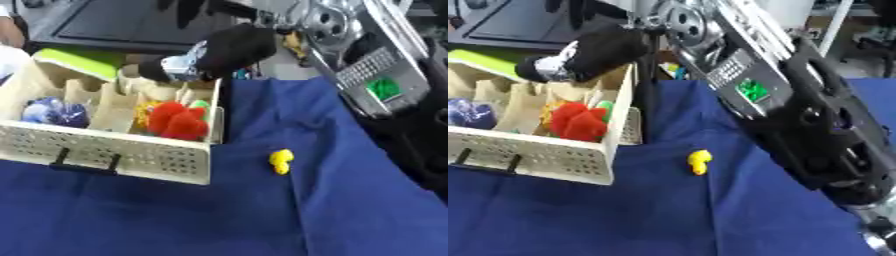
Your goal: Pick up objects from table and place into drawer.
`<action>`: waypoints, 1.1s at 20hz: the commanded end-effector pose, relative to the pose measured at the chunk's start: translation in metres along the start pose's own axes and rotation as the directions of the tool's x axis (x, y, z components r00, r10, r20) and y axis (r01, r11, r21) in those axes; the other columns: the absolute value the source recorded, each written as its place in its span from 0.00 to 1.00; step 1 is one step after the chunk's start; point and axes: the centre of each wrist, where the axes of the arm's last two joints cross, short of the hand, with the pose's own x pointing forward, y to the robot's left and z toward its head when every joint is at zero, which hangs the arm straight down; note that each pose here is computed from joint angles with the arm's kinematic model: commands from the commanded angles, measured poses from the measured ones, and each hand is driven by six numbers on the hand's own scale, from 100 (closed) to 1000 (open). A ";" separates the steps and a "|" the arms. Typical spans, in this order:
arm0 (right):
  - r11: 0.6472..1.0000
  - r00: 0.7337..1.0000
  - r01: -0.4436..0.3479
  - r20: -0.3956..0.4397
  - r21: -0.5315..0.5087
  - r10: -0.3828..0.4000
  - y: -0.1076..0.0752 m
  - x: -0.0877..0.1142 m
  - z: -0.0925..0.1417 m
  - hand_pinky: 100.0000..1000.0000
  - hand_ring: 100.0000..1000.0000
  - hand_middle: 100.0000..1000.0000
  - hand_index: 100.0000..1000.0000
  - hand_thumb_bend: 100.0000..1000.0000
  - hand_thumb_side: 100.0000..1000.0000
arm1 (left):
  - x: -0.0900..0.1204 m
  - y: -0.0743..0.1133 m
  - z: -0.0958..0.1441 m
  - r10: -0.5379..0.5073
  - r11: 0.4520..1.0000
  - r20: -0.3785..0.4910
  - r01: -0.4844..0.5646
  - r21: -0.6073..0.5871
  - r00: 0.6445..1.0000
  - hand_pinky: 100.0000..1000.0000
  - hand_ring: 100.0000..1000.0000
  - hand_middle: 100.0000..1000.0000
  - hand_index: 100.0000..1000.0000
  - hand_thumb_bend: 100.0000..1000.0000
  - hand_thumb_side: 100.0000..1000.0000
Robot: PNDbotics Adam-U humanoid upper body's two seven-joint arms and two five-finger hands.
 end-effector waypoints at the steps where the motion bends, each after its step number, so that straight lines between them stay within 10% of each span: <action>1: 0.998 1.000 -0.008 -0.003 -0.059 0.008 -0.013 -0.001 0.008 0.76 0.76 0.62 0.87 0.52 0.71 | 0.003 -0.002 -0.010 0.007 1.000 0.034 -0.007 -0.021 0.999 0.58 0.75 0.72 0.86 0.04 0.97; 7: 0.975 0.999 0.048 -0.014 -0.216 -0.052 -0.026 -0.010 0.035 0.75 0.74 0.60 0.83 0.52 0.71 | 0.004 -0.001 -0.009 -0.001 1.000 0.037 0.002 -0.019 0.999 0.58 0.75 0.72 0.86 0.05 0.97; 11: 0.882 0.993 0.104 0.005 -0.460 -0.115 -0.044 -0.012 0.075 0.73 0.72 0.58 0.81 0.37 0.73 | 0.005 0.001 -0.010 -0.011 1.000 0.041 0.012 -0.016 0.999 0.58 0.75 0.72 0.86 0.04 0.97; 18: 0.453 0.988 0.154 0.123 -0.878 -0.098 -0.056 -0.032 0.106 0.69 0.73 0.59 0.75 0.06 0.71 | 0.007 0.003 -0.011 -0.026 1.000 0.050 0.026 -0.010 0.998 0.58 0.75 0.72 0.86 0.05 0.97; 19: 0.397 0.986 0.167 0.148 -0.902 -0.079 -0.055 -0.034 0.107 0.68 0.74 0.61 0.74 0.00 0.96 | 0.007 0.004 -0.011 -0.027 1.000 0.051 0.027 -0.008 0.998 0.58 0.75 0.72 0.86 0.04 0.92; 20: 0.338 0.983 0.184 0.176 -0.923 -0.056 -0.053 -0.035 0.107 0.68 0.75 0.60 0.74 0.00 0.70 | 0.007 0.004 -0.011 -0.027 1.000 0.052 0.027 -0.005 0.998 0.58 0.75 0.72 0.86 0.05 0.97; 22: 0.229 0.976 0.215 0.220 -0.949 -0.003 -0.050 -0.038 0.108 0.67 0.75 0.60 0.74 0.00 0.69 | 0.007 0.004 -0.011 -0.029 1.000 0.055 0.029 -0.003 0.998 0.58 0.75 0.72 0.86 0.06 0.97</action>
